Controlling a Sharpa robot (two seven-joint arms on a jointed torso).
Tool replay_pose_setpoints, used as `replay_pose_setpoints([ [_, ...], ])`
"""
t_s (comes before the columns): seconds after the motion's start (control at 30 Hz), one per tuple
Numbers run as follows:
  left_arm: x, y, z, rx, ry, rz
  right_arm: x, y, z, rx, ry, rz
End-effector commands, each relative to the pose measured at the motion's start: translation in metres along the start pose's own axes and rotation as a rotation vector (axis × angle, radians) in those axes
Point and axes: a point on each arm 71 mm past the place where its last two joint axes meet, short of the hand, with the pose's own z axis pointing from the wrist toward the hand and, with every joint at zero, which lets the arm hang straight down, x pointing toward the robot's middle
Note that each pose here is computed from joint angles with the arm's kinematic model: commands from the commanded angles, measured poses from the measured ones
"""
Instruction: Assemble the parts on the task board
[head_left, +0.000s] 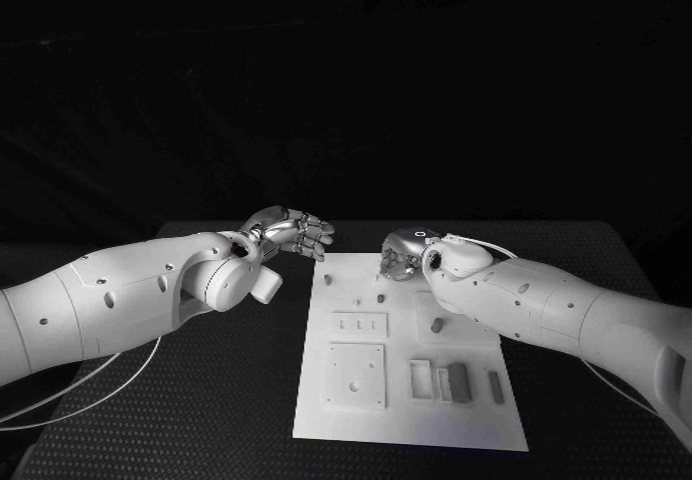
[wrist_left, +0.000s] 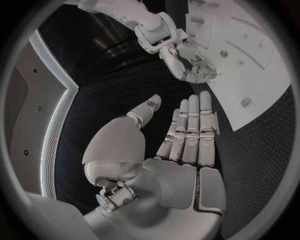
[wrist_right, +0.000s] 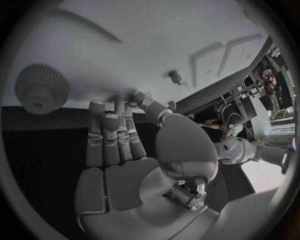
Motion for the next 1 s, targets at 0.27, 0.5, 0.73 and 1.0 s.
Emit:
replay_pose_setpoints([
  [0.27,0.0015,-0.0018,-0.0003,0.007,0.016,0.000,-0.003,-0.004,-0.003,0.015,-0.063,0.011],
  [0.5,0.0011,-0.0017,-0.0007,0.007,0.017,0.000,-0.005,-0.010,-0.005,0.036,-0.080,0.011],
  [0.73,0.0014,-0.0018,-0.0006,0.006,0.018,0.000,-0.005,-0.006,-0.004,0.027,-0.072,0.018],
  [1.0,0.0018,-0.0021,-0.0003,0.007,0.019,0.000,-0.005,-0.002,-0.002,0.021,-0.065,0.020],
])
